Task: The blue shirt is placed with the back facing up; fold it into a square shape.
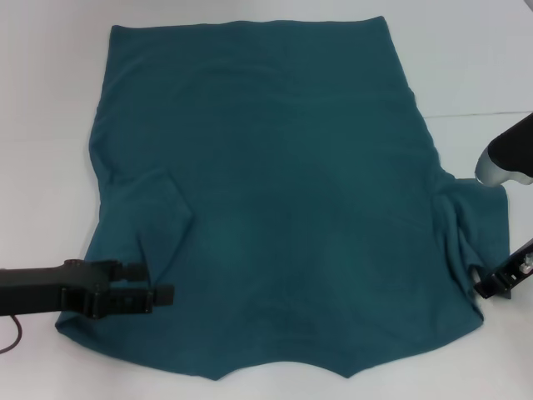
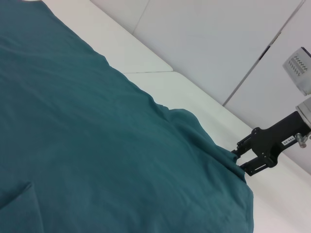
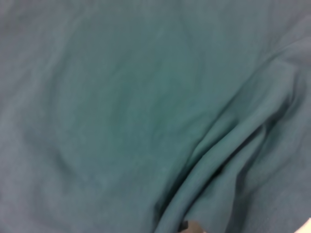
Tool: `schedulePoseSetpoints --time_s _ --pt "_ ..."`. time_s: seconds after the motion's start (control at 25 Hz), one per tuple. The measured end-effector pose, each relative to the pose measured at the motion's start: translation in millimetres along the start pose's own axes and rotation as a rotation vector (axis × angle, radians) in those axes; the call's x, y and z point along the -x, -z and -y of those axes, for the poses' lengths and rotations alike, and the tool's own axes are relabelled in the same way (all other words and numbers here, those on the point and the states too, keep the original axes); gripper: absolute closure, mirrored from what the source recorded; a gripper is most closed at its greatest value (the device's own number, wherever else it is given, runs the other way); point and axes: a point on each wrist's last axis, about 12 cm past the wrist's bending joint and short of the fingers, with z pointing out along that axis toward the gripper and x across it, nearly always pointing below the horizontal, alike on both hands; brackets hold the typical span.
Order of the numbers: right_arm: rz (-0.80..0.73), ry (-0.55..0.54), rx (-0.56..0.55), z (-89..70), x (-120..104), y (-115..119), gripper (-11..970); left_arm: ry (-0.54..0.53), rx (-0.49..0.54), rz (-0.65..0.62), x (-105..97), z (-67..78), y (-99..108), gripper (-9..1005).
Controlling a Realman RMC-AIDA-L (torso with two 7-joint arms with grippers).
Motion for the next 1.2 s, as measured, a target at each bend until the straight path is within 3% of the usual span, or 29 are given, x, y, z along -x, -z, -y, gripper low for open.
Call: schedulePoseSetpoints --time_s 0.52,0.64,0.84,1.04,1.2 --pt "0.008 -0.019 0.004 -1.6 2.4 -11.4 483 0.0 -0.002 0.0 -0.1 0.3 0.1 120" --pt "0.018 -0.024 -0.001 -0.1 2.7 -10.4 708 0.0 -0.001 0.0 0.0 0.1 0.1 120" --pt "0.058 -0.018 -0.038 3.4 7.8 -3.3 919 0.002 0.0 0.001 0.0 0.0 0.2 119" --pt "0.14 0.014 -0.105 5.1 18.0 14.9 928 0.007 0.003 0.006 0.1 -0.4 1.0 119" --pt "0.196 0.098 -0.152 -5.2 30.9 26.7 930 0.008 0.003 0.007 0.1 -0.5 1.1 119"
